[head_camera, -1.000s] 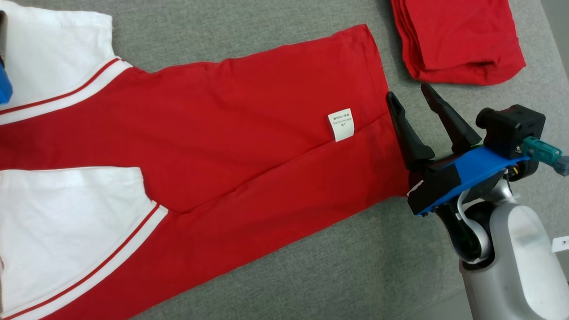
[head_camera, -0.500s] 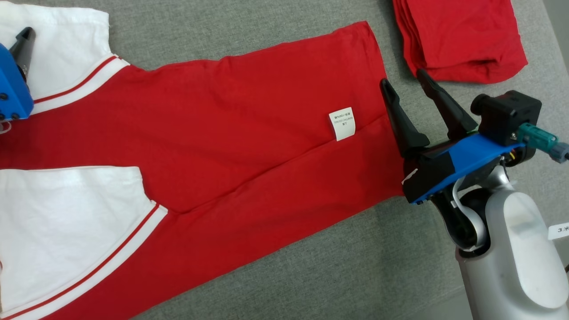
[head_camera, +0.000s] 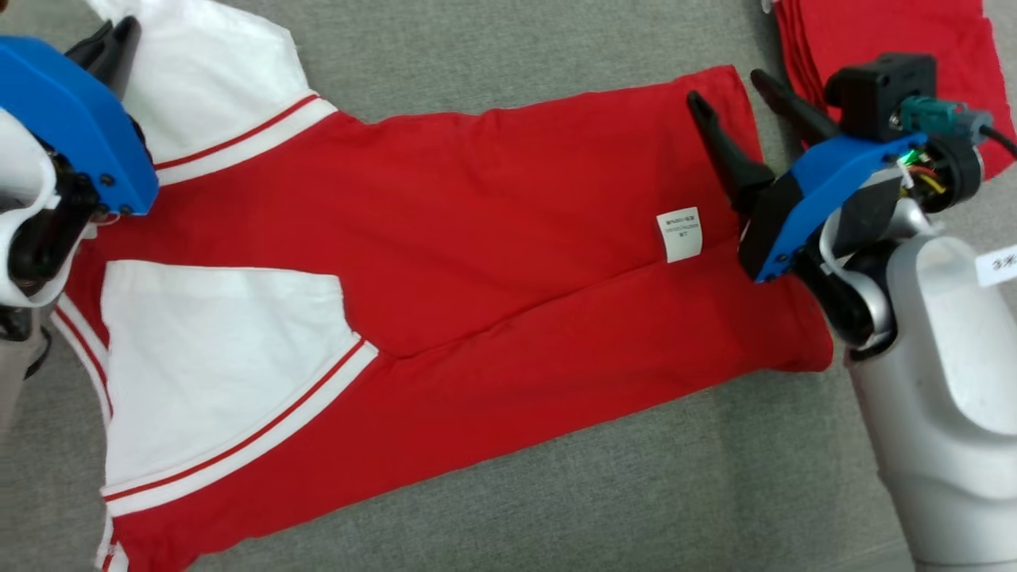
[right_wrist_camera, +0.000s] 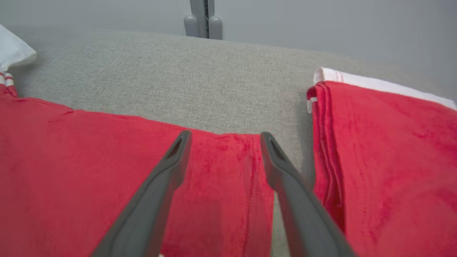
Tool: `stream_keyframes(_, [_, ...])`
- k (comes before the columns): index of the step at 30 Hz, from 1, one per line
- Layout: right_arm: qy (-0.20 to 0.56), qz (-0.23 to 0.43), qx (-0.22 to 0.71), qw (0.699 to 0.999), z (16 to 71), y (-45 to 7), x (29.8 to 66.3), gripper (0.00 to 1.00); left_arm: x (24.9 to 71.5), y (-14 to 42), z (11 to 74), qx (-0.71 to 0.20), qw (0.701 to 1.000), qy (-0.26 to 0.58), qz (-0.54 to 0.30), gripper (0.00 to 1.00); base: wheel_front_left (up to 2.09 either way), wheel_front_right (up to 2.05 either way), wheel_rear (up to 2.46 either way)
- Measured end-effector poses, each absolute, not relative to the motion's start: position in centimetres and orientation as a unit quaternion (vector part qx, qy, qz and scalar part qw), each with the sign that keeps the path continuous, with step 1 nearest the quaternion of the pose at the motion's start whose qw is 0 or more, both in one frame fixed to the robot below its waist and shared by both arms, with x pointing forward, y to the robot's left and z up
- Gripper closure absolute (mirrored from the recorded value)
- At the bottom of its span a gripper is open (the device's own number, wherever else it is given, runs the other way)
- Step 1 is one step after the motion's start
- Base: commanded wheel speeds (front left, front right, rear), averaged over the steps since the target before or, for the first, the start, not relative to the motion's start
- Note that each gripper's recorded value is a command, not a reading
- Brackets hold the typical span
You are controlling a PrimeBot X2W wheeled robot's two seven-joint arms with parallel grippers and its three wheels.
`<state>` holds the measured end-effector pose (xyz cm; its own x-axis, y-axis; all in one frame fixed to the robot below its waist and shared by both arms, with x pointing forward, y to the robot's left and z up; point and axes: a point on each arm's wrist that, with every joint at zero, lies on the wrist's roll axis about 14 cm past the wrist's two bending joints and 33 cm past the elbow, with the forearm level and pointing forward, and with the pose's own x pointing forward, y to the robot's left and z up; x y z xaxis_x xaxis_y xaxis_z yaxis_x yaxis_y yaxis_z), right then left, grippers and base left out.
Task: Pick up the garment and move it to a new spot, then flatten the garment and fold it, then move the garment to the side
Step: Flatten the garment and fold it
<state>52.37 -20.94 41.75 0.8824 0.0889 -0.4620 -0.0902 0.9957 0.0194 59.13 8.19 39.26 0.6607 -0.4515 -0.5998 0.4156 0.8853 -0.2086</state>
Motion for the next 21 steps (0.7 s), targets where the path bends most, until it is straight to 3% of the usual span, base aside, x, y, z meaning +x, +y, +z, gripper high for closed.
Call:
stream_keyframes(17, [0.363, 0.052, -0.068, 0.928, 36.7, -23.1, 54.0, 0.00, 57.4, 8.3, 43.6, -0.040, 0.927, 0.261, -0.268, 1.00, 0.00, 0.00, 0.00])
stream_keyframes(18, [0.365, 0.055, -0.067, 0.927, 36.7, -22.9, 54.1, 0.06, 57.3, 8.2, 43.7, -0.040, 0.927, 0.258, -0.270, 1.00, 0.00, 0.00, 0.00])
stream_keyframes(19, [0.366, 0.057, -0.067, 0.926, 36.7, -22.8, 54.2, 0.38, 57.3, 8.2, 43.8, -0.041, 0.927, 0.255, -0.271, 1.00, 0.00, 0.00, 0.00])
stream_keyframes(20, [0.367, 0.059, -0.068, 0.926, 36.6, -22.7, 54.2, 0.56, 57.2, 8.2, 44.0, -0.042, 0.928, 0.253, -0.272, 1.00, 0.00, 0.00, 0.00])
stream_keyframes(21, [0.369, 0.061, -0.070, 0.925, 36.6, -22.6, 54.3, 0.60, 57.1, 8.1, 44.1, -0.043, 0.928, 0.250, -0.274, 1.00, 0.00, 0.00, 0.00])
